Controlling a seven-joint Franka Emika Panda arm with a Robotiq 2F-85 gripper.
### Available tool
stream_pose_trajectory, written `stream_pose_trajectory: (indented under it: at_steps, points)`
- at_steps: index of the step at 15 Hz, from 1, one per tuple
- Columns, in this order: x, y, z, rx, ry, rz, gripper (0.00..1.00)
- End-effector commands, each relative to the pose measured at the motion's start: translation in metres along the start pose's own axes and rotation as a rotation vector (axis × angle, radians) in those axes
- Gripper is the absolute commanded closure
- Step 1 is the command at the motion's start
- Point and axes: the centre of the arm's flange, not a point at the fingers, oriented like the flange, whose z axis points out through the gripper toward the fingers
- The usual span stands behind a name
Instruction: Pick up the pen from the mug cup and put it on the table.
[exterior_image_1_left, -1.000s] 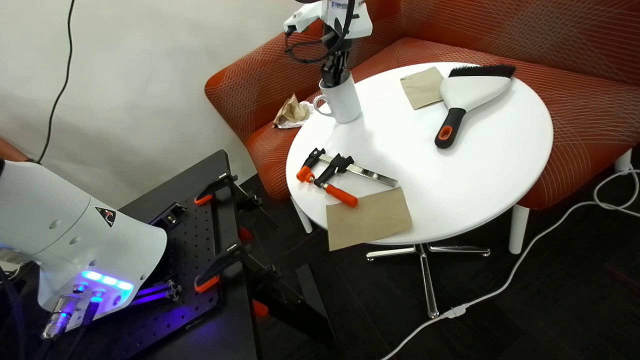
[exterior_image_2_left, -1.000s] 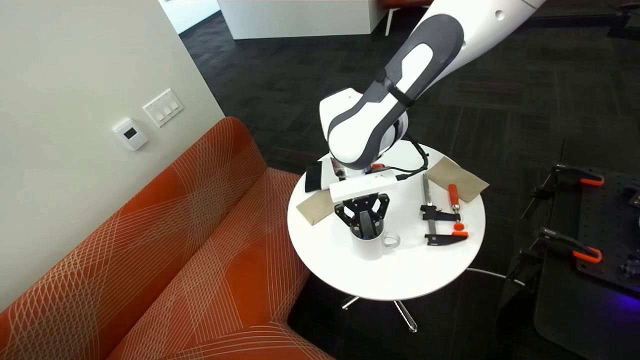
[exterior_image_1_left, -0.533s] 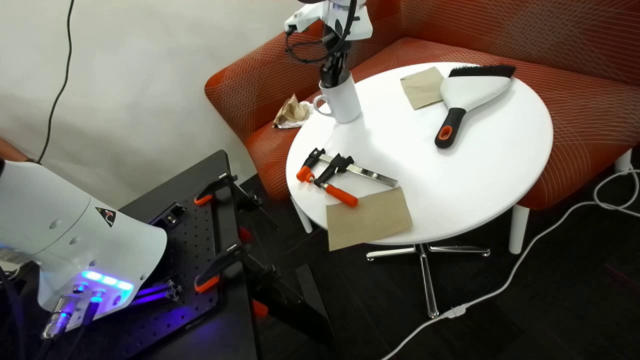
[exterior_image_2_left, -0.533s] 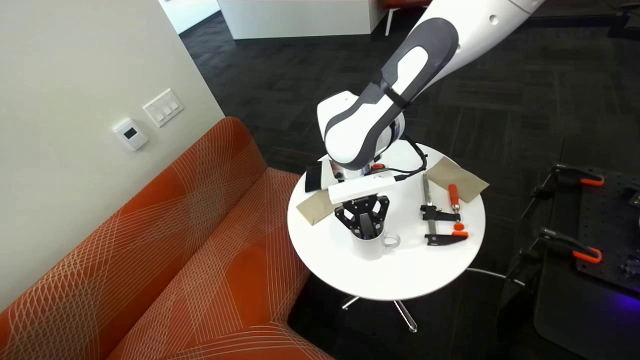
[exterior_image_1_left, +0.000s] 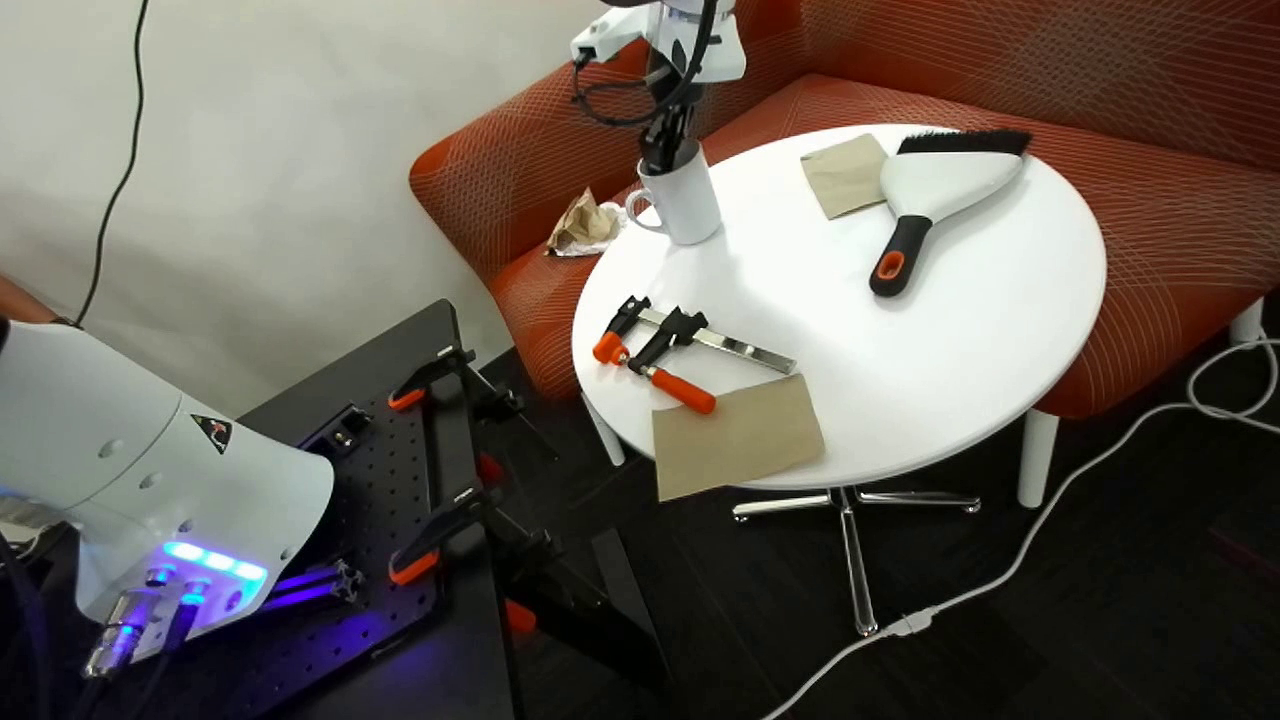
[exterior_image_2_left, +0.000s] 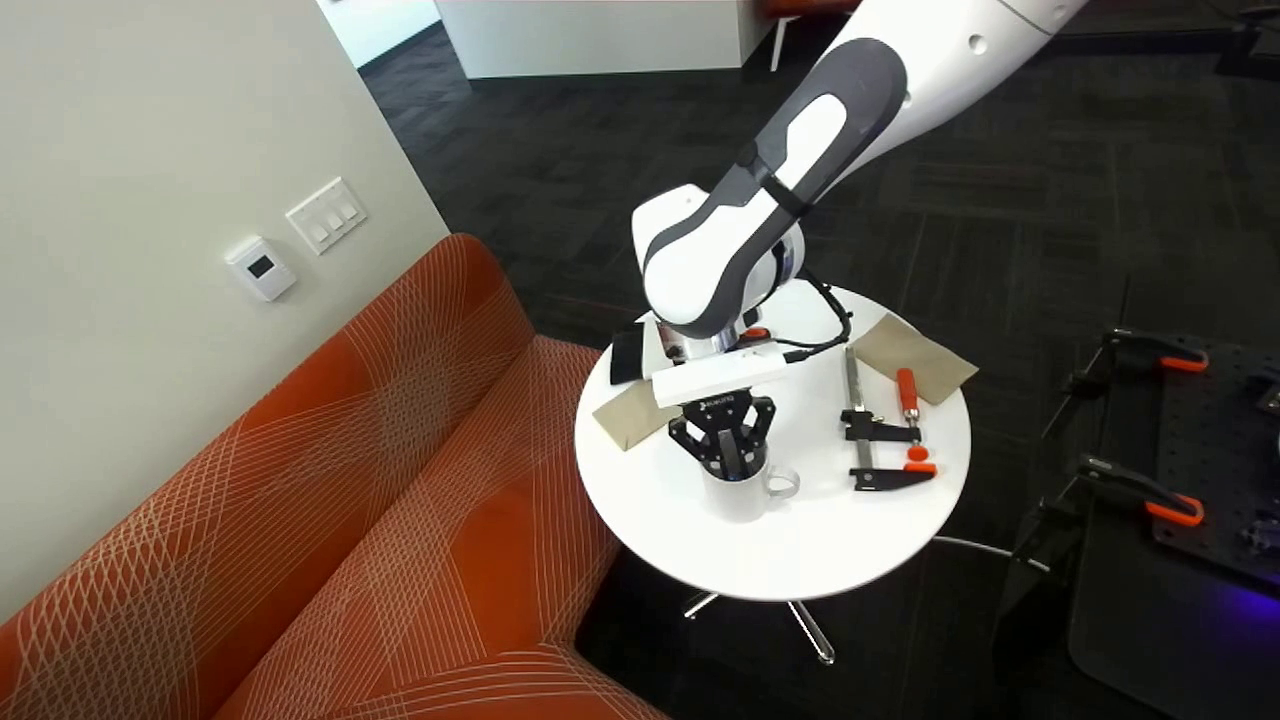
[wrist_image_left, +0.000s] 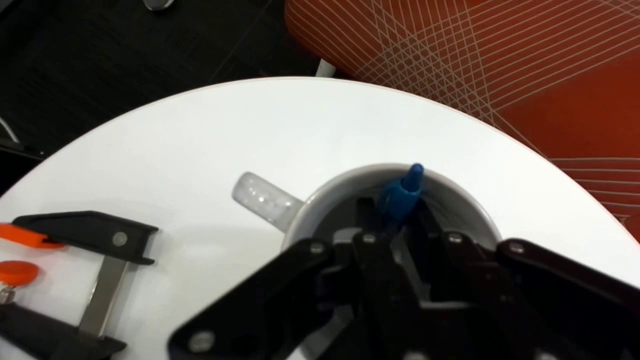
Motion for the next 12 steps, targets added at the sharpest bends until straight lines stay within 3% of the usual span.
stream_pose_trajectory:
  at_steps: [1,7,12]
  points:
    - [0.001,-0.004,-0.008,0.015,-0.034,-0.009,1.0]
    - [-0.015,0.005,-0.034,0.024,-0.006,0.016,0.97]
    - [-0.055,0.018,-0.072,-0.007,-0.009,-0.001,0.97]
